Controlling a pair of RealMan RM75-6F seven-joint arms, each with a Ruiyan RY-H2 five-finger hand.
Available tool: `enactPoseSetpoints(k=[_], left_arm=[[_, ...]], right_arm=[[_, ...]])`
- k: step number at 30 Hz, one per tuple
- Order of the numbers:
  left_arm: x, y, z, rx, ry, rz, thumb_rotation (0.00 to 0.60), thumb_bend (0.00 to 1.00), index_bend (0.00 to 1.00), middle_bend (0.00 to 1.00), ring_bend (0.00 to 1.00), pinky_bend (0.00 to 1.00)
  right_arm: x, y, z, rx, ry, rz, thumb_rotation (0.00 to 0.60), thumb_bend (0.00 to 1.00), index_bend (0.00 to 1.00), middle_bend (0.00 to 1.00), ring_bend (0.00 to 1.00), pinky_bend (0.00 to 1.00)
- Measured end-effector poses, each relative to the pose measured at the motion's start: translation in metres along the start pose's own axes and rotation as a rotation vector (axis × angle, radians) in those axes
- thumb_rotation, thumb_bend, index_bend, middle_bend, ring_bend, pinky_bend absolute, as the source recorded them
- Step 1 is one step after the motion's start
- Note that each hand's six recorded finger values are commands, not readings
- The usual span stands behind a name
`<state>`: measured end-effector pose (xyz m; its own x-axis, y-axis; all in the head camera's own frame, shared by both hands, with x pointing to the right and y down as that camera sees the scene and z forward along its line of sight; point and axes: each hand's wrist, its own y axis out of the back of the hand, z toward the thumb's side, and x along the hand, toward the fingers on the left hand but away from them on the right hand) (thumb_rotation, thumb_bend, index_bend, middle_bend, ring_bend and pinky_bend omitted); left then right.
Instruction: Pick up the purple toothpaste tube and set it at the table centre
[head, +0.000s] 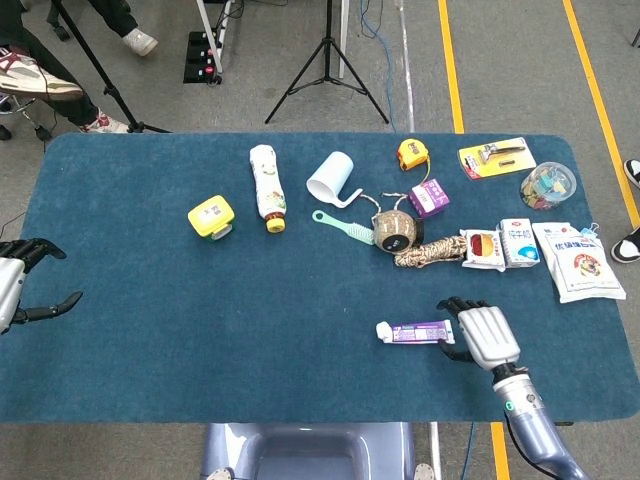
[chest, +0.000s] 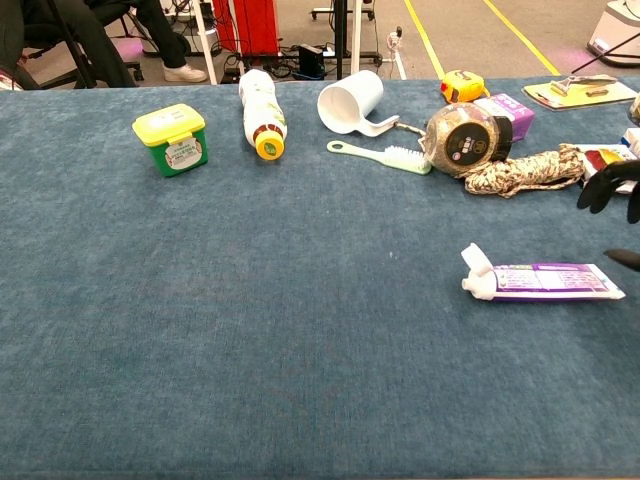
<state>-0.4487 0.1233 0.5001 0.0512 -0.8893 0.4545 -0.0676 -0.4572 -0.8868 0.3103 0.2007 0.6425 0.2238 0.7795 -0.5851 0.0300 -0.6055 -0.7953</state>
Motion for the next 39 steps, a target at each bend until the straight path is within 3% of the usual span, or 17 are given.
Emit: enactPoseSetpoints(k=[13,39], left_arm=[[-0.002,-0.001,-0.006,-0.002,0.011,-0.009,0.391,0.18,0.33,0.31,0.25,0.24],[-0.006,0.001,-0.019,-0.009,0.030,-0.004,0.392,0.18,0.33,0.31,0.25,0.24]], right_arm=[[-0.017,-0.029,0.014,0.060,0.013,0.039,0.479,0.40,0.39,0.31,0.39,0.35],[-0.032,-0.046,0.035,0.108,0.035,0.061,0.484,0.40,0.33,0.31,0.38,0.33]])
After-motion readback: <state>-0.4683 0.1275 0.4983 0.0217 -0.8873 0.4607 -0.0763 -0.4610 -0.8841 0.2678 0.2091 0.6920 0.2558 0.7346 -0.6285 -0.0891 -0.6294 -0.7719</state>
